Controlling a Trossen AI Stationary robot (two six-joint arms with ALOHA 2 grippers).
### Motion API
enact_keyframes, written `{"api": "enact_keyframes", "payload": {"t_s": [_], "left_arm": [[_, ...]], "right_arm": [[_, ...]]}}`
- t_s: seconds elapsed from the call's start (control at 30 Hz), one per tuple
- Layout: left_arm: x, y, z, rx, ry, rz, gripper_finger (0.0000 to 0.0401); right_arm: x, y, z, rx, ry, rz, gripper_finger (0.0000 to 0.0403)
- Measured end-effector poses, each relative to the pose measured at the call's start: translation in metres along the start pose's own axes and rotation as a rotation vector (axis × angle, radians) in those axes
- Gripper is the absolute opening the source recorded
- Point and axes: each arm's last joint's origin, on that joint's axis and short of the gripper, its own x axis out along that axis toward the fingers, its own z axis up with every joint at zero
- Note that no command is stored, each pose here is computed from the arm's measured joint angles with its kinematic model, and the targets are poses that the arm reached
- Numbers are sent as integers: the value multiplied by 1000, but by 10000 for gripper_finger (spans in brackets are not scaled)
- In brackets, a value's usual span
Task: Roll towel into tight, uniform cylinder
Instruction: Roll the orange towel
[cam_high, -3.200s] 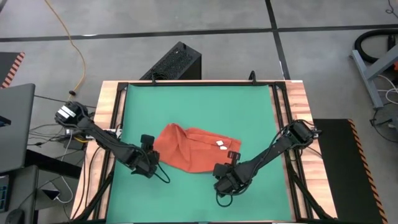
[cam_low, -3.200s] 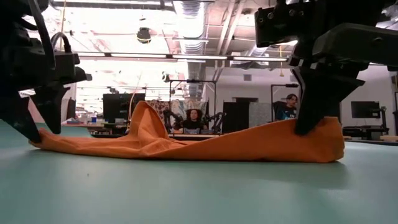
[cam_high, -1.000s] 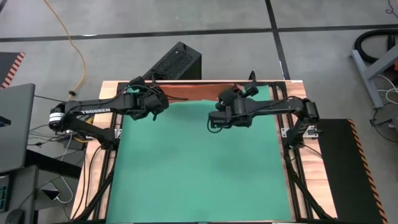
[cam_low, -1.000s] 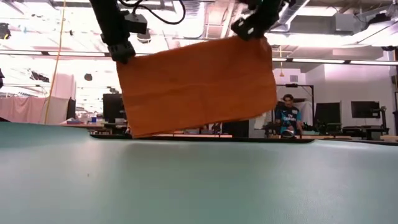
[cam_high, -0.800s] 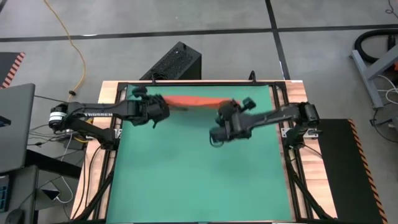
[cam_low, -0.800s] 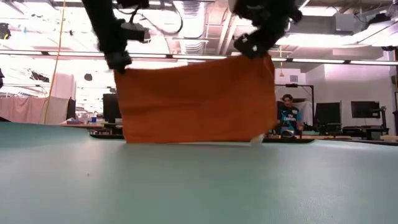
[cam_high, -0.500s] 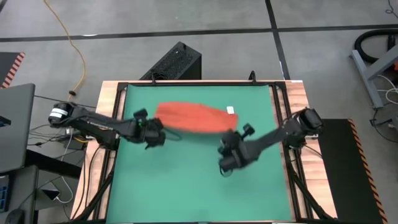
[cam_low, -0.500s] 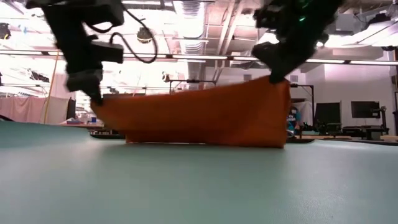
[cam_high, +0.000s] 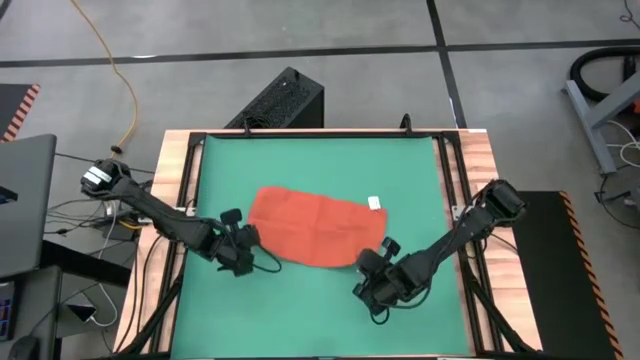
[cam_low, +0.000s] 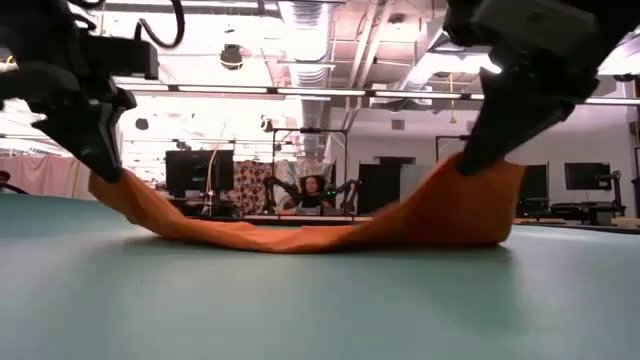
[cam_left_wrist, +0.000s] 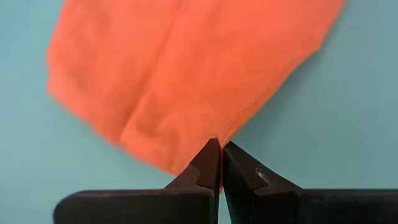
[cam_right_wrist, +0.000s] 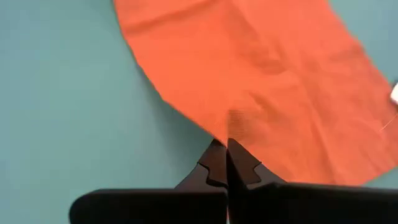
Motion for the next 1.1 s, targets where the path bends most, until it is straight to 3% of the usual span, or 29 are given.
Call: {"api": "enact_keyframes", "payload": {"t_s": [0.3,0.53,0.7,0.8,0.9,1.1], "left_arm": [[-8,-16,-11,120,12,-83,14],[-16,-26,-23,172,44,-137,74],[-19,-32,-24,219,-9,-143,128],[-19,-31,-16,138,-153,-50,150],[-21,-33,-3,-30,-350,28,159],[-19,-35,6,-183,-372,-65,148]], "right_arm": [[-4,5,-7,-64,117,84,59],[-15,12,-22,-108,203,159,99],[-18,16,-21,-125,84,149,122],[-9,15,-4,-162,-65,105,131],[8,9,22,-210,-119,86,136],[48,-24,72,-287,-144,1,129]]}}
